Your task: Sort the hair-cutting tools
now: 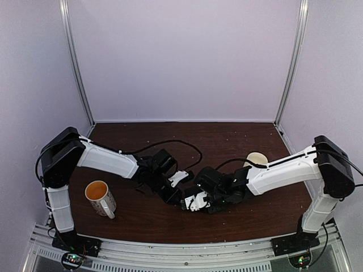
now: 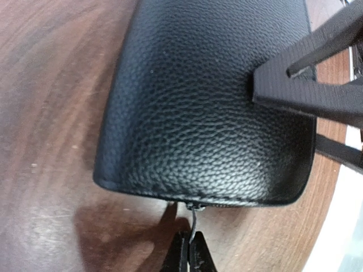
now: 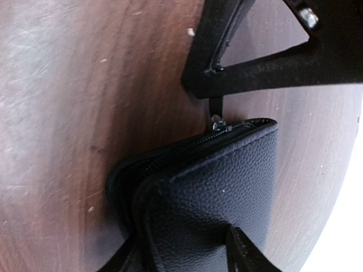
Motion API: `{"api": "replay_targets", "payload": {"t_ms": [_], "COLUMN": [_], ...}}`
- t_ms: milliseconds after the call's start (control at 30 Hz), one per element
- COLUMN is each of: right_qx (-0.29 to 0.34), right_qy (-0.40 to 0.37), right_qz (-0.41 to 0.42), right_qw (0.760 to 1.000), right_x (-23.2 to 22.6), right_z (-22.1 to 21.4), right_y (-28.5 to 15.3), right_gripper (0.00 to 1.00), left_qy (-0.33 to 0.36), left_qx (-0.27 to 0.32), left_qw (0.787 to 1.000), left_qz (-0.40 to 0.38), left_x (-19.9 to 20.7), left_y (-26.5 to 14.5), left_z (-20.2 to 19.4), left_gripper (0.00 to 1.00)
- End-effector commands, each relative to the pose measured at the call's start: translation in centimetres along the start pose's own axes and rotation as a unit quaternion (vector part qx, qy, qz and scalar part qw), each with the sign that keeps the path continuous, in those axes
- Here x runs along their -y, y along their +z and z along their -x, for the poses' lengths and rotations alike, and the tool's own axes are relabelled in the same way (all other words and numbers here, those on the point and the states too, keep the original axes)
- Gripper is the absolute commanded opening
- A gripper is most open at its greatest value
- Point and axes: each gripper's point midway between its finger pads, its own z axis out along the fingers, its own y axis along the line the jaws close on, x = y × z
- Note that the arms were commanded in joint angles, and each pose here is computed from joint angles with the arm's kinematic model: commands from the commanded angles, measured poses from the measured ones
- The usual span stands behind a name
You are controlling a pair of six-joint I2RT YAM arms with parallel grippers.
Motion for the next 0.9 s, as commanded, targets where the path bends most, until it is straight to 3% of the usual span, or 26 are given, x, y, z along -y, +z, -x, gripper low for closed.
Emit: {"api": "replay_targets", "payload": {"t_ms": [0,67,233,500,700,867], "right_qx": [-0.011,-0.017,-0.035,-0.047,-0.05,-0.043], "right_qy": [-0.012,-0.008,0.016,0.057,0.059,0.088], "right_qz": [-0.013,-0.015,-0.019,-0.047,-0.07,-0.08], "right_qw": [1.0,1.0,0.999,0.996,0.994,0.992], "right_x": [0.0,0.2,0.7,2.1,2.8,3.2], "right_z": [0.5,0.7,0.9,0.4,-0.2,-0.1], "right_y": [2.1,2.8,4.1,4.3,3.7,3.0], "right_gripper": [0.43,0.37,0.34,0.33,0.34,0.37], "left_qy": [0.001,-0.002,0.013,0.042,0.028,0.012], "left_qx": [0.005,0.005,0.005,-0.016,-0.031,-0.003], "left_qw": [1.0,1.0,1.0,0.997,0.998,0.998], "left_qz": [0.022,0.027,0.0,-0.061,-0.055,-0.062], "left_x": [-1.8,-2.4,-1.0,4.3,4.6,5.1], "left_y": [-0.7,-1.0,-1.3,-0.9,-1.2,-1.9], "left_z": [0.7,0.6,0.5,-1.3,-3.1,-2.2], "left_gripper": [0.0,0.0,0.0,0.0,0.0,0.0]}}
